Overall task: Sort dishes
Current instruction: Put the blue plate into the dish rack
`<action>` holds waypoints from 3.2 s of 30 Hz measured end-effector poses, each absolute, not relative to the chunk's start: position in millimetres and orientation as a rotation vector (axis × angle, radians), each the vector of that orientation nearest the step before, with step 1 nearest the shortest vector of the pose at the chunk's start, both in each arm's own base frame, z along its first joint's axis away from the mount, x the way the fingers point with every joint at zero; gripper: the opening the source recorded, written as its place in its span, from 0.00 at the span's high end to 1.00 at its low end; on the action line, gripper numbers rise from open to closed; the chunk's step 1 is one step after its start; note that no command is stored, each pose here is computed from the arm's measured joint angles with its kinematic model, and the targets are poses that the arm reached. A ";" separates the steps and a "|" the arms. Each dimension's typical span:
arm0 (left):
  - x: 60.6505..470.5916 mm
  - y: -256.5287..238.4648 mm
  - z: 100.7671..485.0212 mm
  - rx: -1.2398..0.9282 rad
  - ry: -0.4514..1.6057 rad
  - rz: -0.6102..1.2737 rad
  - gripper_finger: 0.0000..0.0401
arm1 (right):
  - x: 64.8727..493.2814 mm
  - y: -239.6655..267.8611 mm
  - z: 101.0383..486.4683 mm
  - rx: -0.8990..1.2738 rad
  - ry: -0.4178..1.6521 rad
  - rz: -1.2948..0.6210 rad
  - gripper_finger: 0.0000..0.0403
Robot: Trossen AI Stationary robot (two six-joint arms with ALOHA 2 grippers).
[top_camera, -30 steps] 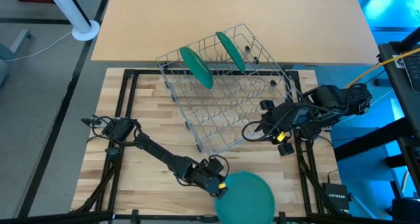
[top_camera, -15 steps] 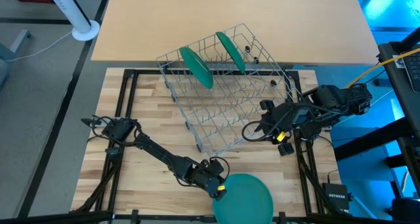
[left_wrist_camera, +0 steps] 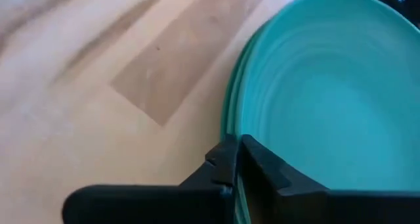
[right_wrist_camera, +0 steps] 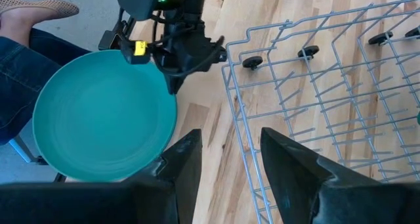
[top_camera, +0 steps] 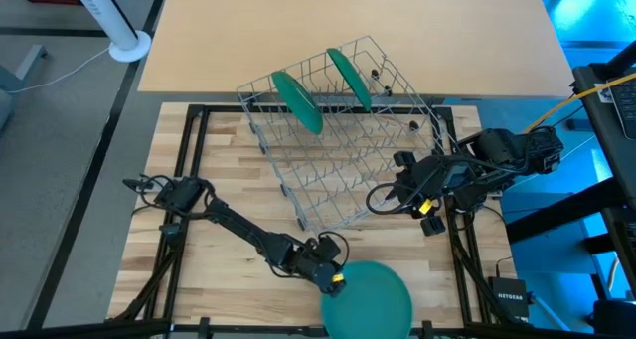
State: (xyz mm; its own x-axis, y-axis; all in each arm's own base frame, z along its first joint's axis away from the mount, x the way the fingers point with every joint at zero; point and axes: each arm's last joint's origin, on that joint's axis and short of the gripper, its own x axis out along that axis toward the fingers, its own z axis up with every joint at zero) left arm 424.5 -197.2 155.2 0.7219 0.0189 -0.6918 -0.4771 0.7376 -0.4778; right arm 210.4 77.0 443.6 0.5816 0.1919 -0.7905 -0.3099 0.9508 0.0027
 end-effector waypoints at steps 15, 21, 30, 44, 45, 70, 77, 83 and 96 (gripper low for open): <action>432.7 -177.9 154.9 -0.692 0.721 0.323 0.97 | 210.3 76.9 443.5 -0.143 0.905 0.292 0.60; 432.4 -178.4 154.4 -0.694 0.729 0.316 0.92 | 210.3 76.9 443.5 -0.147 0.904 0.293 0.60; 432.2 -178.9 153.6 -0.698 0.744 0.303 0.88 | 210.3 76.9 443.5 -0.147 0.904 0.293 0.60; 431.7 -179.3 153.1 -0.679 0.753 0.291 0.98 | 210.4 76.9 443.4 -0.147 0.904 0.292 0.60; 431.8 -179.2 153.2 -0.681 0.751 0.296 0.98 | 210.4 76.9 443.4 -0.147 0.904 0.292 0.60; 438.4 -180.7 171.9 -0.765 0.664 0.298 1.00 | 209.5 76.6 442.7 -0.148 0.917 0.293 0.60; 438.9 -180.0 172.5 -0.771 0.655 0.307 1.00 | 209.2 76.5 442.5 -0.149 0.921 0.294 0.60; 438.6 -181.7 173.3 -0.779 0.652 0.304 1.00 | 209.0 76.9 442.4 -0.142 0.923 0.307 0.60; 441.3 -195.4 191.7 -0.777 0.621 0.247 1.00 | 206.8 77.5 441.1 -0.125 0.951 0.347 0.60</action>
